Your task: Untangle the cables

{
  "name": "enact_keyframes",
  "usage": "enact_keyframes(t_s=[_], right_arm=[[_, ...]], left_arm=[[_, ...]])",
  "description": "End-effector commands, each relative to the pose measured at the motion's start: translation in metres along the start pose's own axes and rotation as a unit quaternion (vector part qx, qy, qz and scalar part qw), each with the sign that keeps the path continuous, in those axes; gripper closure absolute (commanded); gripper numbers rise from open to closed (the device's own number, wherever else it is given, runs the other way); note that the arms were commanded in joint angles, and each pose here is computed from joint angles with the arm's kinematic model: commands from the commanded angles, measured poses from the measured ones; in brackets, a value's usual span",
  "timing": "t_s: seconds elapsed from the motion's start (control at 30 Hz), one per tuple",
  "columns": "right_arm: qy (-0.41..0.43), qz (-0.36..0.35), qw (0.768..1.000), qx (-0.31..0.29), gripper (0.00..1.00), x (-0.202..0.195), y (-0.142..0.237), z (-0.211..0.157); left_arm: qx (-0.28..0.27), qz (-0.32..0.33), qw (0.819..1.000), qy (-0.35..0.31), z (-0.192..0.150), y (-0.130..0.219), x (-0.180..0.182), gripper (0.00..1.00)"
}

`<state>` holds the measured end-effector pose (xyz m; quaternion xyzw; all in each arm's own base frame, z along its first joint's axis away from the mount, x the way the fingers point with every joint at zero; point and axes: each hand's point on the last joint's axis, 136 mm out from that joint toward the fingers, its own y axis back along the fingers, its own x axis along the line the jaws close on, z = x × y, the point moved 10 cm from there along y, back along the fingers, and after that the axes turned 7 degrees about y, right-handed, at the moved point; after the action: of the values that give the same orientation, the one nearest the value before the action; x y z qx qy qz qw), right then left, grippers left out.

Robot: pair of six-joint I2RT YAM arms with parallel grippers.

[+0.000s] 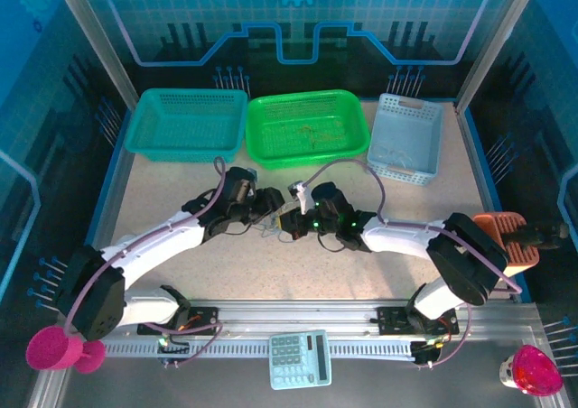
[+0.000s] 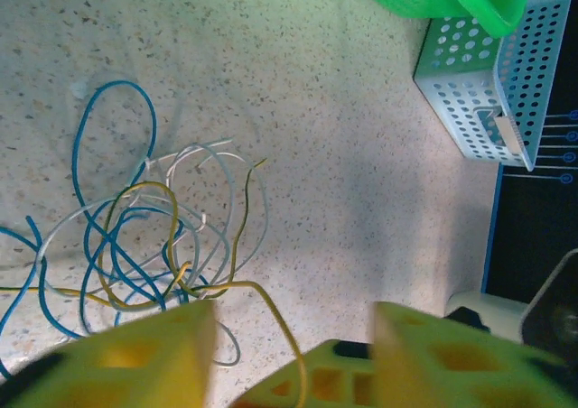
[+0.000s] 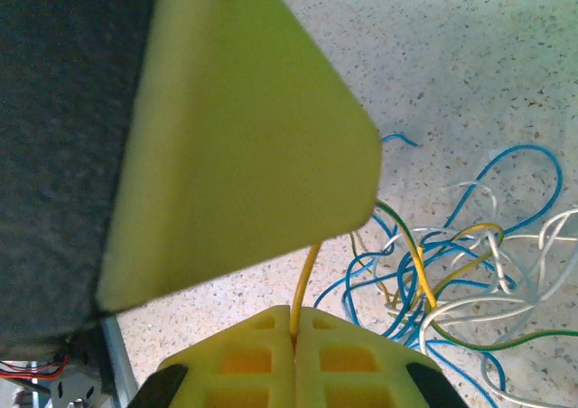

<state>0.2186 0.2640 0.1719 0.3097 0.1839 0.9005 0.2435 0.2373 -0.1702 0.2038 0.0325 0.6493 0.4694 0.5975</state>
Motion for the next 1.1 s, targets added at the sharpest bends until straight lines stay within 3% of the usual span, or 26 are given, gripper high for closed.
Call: enact_keyframes(t_s=[0.0,0.13,0.23,0.53,1.07], right_arm=[[0.025,0.016,0.999,-0.025,1.0,0.015,0.016,0.027],[0.022,0.024,0.999,-0.018,1.0,0.015,0.025,0.038],[0.013,0.042,0.999,-0.02,1.0,0.015,0.029,0.047],[0.012,0.076,0.997,-0.031,1.0,0.02,0.034,0.065],[0.002,0.087,0.996,-0.031,1.0,0.02,0.032,0.064]], left_arm=[[-0.031,-0.005,0.999,-0.025,0.004,0.016,0.005,0.28],[-0.064,0.013,0.997,-0.046,0.009,0.03,0.017,0.11],[-0.08,0.031,0.995,-0.055,0.009,0.035,0.03,0.07],[-0.069,0.083,0.99,-0.086,0.002,0.021,0.062,0.05],[-0.041,0.002,0.987,-0.153,0.007,-0.007,0.031,0.05]])
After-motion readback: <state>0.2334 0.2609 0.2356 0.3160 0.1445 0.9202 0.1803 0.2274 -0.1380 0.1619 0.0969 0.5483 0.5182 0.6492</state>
